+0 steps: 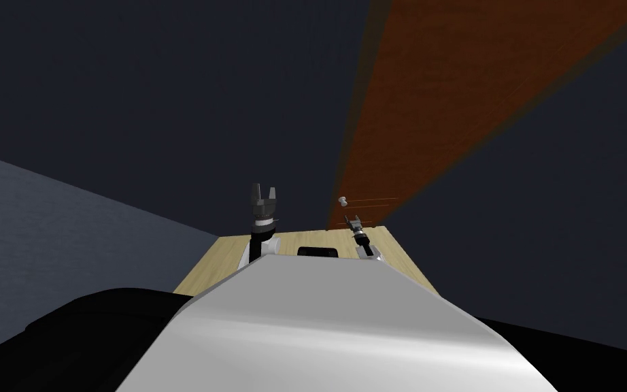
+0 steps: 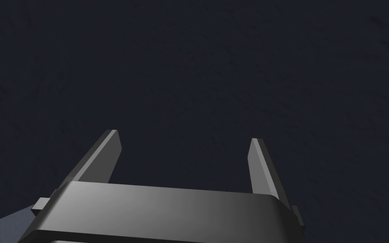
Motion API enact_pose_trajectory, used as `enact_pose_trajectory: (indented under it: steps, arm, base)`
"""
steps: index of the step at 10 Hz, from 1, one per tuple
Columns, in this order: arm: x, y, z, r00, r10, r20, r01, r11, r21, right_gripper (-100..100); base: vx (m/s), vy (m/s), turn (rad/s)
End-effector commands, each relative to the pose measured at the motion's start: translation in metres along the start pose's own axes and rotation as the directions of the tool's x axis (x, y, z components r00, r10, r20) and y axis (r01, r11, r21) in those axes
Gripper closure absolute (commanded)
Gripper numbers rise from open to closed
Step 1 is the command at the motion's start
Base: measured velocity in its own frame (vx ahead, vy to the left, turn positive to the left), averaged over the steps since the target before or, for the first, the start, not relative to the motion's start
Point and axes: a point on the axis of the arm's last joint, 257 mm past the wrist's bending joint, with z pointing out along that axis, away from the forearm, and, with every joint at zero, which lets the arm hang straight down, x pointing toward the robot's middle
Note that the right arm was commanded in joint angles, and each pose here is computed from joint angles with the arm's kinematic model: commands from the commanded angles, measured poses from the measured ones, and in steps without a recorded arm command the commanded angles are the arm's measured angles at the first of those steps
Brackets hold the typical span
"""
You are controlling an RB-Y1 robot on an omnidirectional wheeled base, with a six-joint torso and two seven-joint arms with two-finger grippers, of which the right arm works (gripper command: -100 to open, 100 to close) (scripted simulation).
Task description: Pull the door open
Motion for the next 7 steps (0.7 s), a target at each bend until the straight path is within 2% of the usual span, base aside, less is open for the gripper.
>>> enact_pose_trajectory:
  steps: [1,2,7]
  arm:
    - [0.0,0.0,0.0,1.0,0.0,0.0,0.0,1.0,0.0,-100]
    - [0.002,-0.014,-0.0078,1.0,-0.002,-0.003,0.002,1.0,0.018,-100]
    - [0.004,-0.065,-0.0386,1.0,-0.002,-0.005,0.002,0.996,0.089,-100]
  base:
    - [0.06,-0.007,0.005]
    - [0.119,0.057,0.137]
    - [0.2,0.058,0.153]
